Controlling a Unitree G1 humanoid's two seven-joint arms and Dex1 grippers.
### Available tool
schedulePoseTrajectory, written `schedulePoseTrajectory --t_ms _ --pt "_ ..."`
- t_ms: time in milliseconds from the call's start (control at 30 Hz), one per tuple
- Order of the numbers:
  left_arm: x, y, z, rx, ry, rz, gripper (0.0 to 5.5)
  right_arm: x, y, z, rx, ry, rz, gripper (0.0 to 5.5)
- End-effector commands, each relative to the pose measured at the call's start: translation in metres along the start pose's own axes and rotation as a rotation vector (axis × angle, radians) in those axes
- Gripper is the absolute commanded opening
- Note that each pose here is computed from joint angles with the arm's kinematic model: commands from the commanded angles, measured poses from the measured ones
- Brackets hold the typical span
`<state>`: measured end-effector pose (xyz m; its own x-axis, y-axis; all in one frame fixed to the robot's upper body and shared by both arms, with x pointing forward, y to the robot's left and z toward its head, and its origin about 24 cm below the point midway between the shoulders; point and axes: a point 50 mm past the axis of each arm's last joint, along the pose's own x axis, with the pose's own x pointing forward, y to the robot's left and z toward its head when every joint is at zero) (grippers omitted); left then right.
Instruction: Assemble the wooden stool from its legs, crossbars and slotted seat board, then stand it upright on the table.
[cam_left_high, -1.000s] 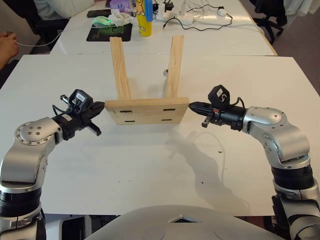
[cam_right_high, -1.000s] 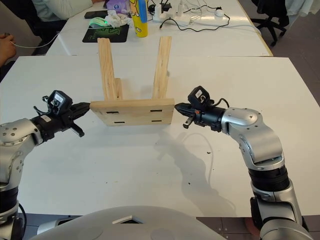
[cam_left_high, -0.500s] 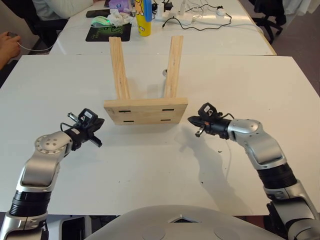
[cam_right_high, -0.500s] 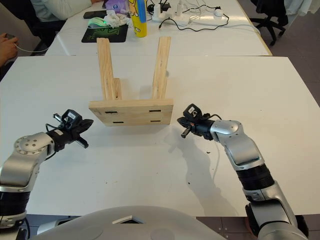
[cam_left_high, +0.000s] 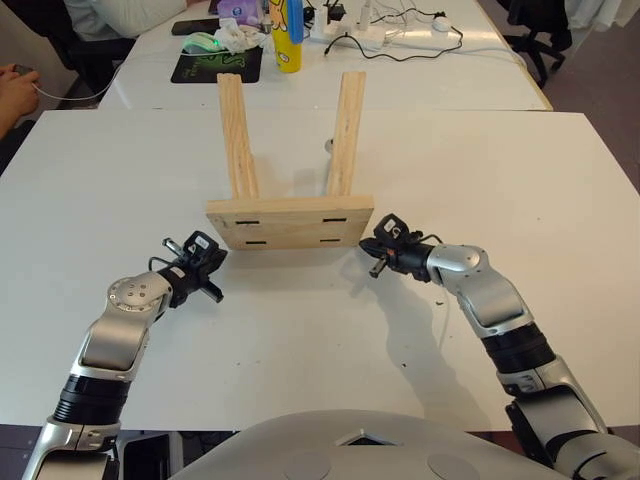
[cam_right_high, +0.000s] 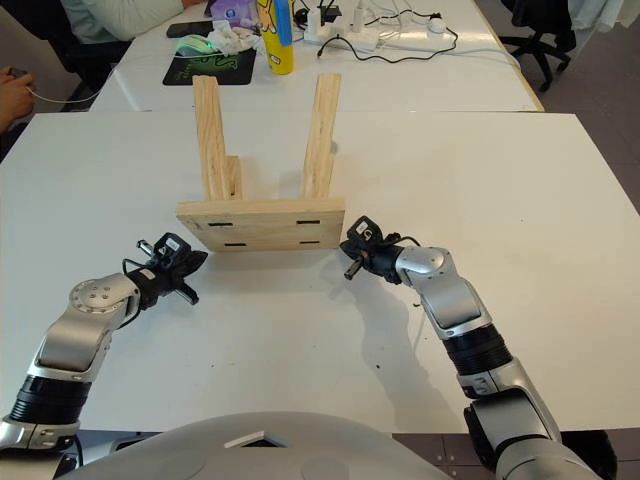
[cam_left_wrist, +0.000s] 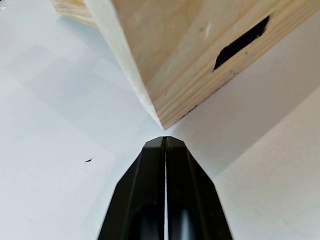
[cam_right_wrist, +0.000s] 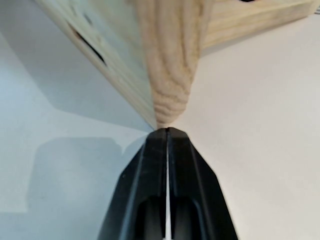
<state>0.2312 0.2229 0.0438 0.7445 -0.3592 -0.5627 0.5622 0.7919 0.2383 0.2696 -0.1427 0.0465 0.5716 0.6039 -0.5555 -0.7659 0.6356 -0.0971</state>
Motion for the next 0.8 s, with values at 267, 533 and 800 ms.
schedulePoseTrajectory --t_ms 267,533,800 --pt "0.007 0.013 -0.011 0.031 0.042 0.096 0.01 0.003 0.000 0.002 -0.031 0.005 -0.010 0.00" --pt "0.017 0.003 0.002 0.017 -0.015 0.057 0.01 0.004 0.001 0.002 -0.030 0.006 -0.010 0.00" --pt "0.015 -0.005 0.015 0.010 -0.055 0.010 0.01 0.002 0.011 0.012 -0.034 -0.047 0.062 0.00"
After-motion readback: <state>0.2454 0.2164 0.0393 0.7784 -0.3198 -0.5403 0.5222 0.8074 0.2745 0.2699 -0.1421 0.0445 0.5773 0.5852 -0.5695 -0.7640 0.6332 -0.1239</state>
